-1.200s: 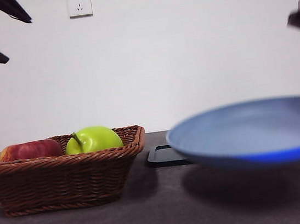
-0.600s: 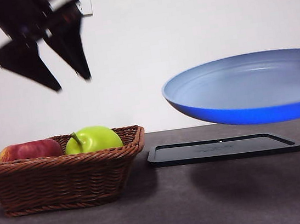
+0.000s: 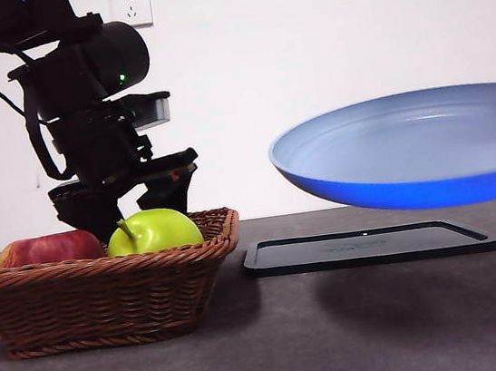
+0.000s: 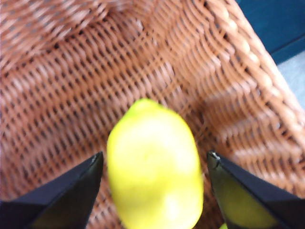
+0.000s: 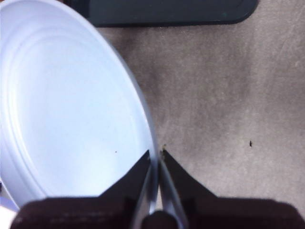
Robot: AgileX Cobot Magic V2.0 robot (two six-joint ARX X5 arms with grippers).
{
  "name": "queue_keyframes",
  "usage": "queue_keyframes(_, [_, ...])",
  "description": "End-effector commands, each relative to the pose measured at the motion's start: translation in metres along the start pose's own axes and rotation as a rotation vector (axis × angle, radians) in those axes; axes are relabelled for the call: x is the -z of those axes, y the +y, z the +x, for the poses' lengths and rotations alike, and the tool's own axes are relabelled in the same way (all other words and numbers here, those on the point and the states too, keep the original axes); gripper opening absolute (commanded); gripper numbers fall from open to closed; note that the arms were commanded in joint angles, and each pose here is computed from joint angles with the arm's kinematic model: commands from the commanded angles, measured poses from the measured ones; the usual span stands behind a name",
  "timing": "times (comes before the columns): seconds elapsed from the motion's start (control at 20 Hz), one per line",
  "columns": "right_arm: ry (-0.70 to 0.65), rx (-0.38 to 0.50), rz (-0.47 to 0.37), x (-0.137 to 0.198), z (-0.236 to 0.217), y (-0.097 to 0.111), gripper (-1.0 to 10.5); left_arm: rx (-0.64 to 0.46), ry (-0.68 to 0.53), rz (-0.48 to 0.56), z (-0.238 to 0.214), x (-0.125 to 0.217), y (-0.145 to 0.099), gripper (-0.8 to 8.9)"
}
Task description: Take the lemon from the basket,put the lemon in the plate,hand out the plate
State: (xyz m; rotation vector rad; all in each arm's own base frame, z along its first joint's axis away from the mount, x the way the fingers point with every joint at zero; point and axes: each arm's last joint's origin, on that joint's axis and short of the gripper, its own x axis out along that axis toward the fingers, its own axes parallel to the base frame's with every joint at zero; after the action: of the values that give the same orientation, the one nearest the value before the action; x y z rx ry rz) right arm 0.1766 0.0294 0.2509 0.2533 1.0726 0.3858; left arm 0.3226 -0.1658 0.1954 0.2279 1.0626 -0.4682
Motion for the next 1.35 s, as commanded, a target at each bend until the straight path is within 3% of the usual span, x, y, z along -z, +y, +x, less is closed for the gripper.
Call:
queue_keyframes(0.05, [-0.013,-0.004,-0.01,-0.003,-0.001,0.001,0.0,0.015,-0.009,0.012,0.005,-0.005,-0.003,3.76])
queue_keyframes(0.15, [-0.013,-0.004,-0.011,-0.003,-0.001,0.001,0.0,0.007,0.012,0.011,0.005,-0.003,-0.003,3.72])
queue_keyframes(0.3, [-0.013,-0.004,-0.011,-0.003,-0.001,0.001,0.0,0.004,0.01,0.01,0.005,-0.003,-0.002,1.8])
queue_keyframes(0.45, [-0.015,-0.004,-0.013,-0.003,-0.001,0.001,0.0,-0.004,-0.031,0.026,-0.01,-0.008,0.002,1.66])
queue_keyframes(0.6, [-0.021,-0.005,0.007,-0.005,0.0,0.001,0.0,-0.007,-0.183,0.022,-0.071,-0.019,0.004,1.66])
queue_keyframes(0.7, [-0.029,-0.009,0.061,-0.008,0.003,0.0,0.0,0.076,-0.337,0.045,-0.124,-0.018,-0.004,1.66])
queue_keyframes(0.85, [0.015,-0.005,0.082,-0.01,0.013,-0.003,0.0,0.394,-0.444,0.145,-0.171,-0.007,-0.035,1.66])
queue_keyframes(0.95, [0.043,0.0,0.093,-0.011,0.019,-0.006,0.0,0.475,-0.416,0.222,-0.17,-0.003,-0.067,1.66])
queue_keyframes(1.25, [0.058,-0.003,0.098,-0.01,0.019,-0.006,0.0,0.487,-0.343,0.378,-0.128,0.002,-0.147,1.66])
queue_keyframes(1.35, [0.066,-0.052,0.092,-0.01,0.019,-0.004,0.0,0.479,-0.329,0.41,-0.112,0.004,-0.166,1.66])
